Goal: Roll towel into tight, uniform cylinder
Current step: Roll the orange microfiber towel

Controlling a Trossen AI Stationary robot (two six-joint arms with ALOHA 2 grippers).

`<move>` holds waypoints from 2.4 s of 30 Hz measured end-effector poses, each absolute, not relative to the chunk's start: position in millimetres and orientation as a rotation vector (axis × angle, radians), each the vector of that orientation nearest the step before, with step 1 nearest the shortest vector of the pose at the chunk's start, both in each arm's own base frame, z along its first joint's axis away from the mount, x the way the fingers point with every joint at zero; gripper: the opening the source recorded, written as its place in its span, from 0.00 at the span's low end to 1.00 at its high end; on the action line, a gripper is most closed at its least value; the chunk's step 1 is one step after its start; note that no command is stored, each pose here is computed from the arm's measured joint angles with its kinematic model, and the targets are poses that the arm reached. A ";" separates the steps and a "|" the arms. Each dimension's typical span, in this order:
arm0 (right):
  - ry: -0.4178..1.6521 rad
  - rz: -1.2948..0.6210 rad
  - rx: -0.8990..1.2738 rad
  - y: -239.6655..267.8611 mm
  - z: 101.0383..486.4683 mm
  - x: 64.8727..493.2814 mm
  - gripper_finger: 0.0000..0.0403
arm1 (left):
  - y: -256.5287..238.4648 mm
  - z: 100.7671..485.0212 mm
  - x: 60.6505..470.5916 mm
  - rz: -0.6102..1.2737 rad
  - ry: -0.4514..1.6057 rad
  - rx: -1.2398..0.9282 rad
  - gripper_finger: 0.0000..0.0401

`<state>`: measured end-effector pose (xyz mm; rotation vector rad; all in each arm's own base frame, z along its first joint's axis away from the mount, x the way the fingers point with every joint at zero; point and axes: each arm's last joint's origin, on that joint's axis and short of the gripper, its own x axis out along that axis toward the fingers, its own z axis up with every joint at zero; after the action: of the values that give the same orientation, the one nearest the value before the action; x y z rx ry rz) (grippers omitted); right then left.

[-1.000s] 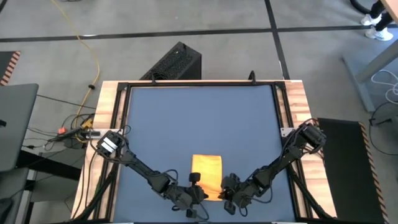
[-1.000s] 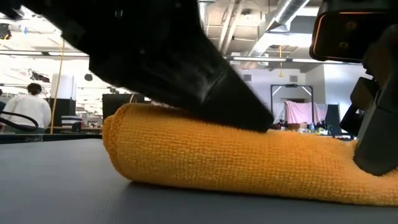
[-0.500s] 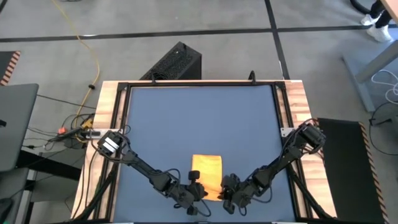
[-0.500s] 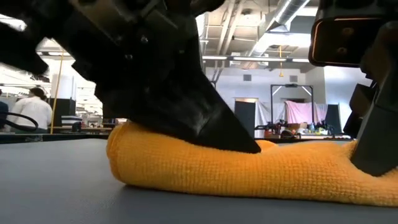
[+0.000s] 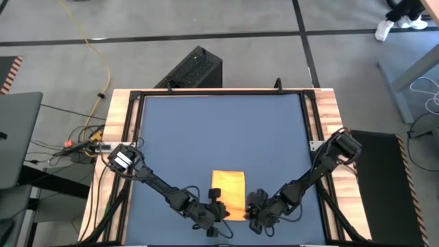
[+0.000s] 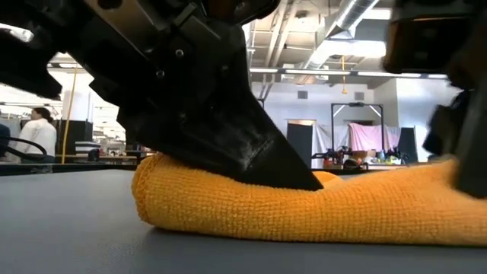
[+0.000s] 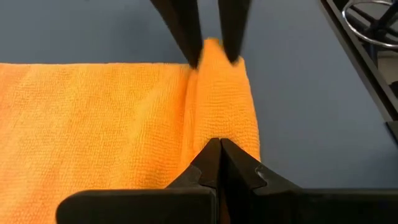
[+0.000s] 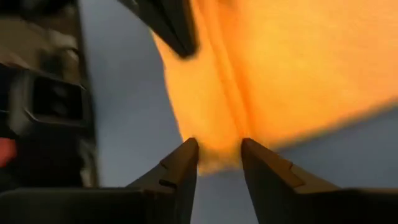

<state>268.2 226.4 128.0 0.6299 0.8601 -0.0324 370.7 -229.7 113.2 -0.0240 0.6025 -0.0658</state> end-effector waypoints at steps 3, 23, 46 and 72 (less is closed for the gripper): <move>0.879 -0.075 0.555 223.6 133.7 258.4 0.40 | -229.5 113.0 370.7 -0.067 0.604 -0.021 0.00; 0.508 0.262 -0.420 263.7 155.1 236.5 0.40 | -217.9 111.3 377.2 -0.097 0.646 -0.083 0.00; 0.585 0.250 -0.684 269.6 121.8 262.0 0.40 | -214.6 106.8 375.3 -0.086 0.706 -0.113 0.00; 0.570 0.205 -0.669 266.5 123.7 265.8 0.40 | -214.7 106.5 375.2 -0.093 0.711 -0.118 0.00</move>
<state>265.8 266.5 123.7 -0.6692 0.5701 0.2050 375.2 -214.7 106.5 -0.1175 0.7109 -0.0932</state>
